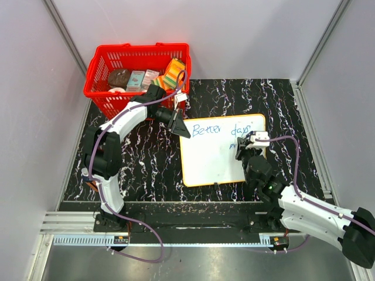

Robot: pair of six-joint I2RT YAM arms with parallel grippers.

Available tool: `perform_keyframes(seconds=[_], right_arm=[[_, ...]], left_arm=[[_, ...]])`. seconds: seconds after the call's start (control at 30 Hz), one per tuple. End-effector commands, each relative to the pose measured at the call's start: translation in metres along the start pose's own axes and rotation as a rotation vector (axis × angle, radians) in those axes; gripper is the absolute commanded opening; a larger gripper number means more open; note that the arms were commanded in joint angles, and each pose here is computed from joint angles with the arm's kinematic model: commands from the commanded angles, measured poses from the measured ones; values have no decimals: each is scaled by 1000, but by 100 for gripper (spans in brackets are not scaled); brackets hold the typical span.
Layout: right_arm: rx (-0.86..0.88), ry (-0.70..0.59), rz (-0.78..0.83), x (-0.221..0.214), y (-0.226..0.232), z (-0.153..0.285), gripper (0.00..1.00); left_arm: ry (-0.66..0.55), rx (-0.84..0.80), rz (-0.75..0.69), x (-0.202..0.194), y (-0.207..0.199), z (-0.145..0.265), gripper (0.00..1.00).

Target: Write a sentence on the whiteboard

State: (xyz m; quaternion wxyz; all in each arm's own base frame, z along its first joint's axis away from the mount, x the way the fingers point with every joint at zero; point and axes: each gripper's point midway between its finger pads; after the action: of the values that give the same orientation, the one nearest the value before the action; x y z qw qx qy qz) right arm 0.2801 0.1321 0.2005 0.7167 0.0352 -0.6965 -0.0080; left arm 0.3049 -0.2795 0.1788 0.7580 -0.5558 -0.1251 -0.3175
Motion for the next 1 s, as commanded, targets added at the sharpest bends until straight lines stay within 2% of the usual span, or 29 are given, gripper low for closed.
perform_keyframes(seconds=[0.0, 0.4, 0.97], right_arm=[[-39, -38, -34, 17, -8, -3, 0], [-86, -51, -34, 25, -19, -6, 0], [-11, -46, -48, 26, 0, -13, 0]], left_arm=[[-1, 200, -181, 14, 25, 10, 0], [0, 199, -180, 13, 25, 9, 0], [-1, 197, -183, 14, 24, 10, 0]])
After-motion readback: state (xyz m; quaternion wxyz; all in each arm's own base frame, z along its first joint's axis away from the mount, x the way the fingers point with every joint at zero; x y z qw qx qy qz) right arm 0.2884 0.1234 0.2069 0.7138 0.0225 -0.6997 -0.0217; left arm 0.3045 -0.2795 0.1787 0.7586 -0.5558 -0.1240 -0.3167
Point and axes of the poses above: each gripper's point midway between its finger pads, its own z axis back along the fingers, its own y axis along the line the jaws close on, x = y × z, and after that the axes turned 5 degrees about z, right-handed
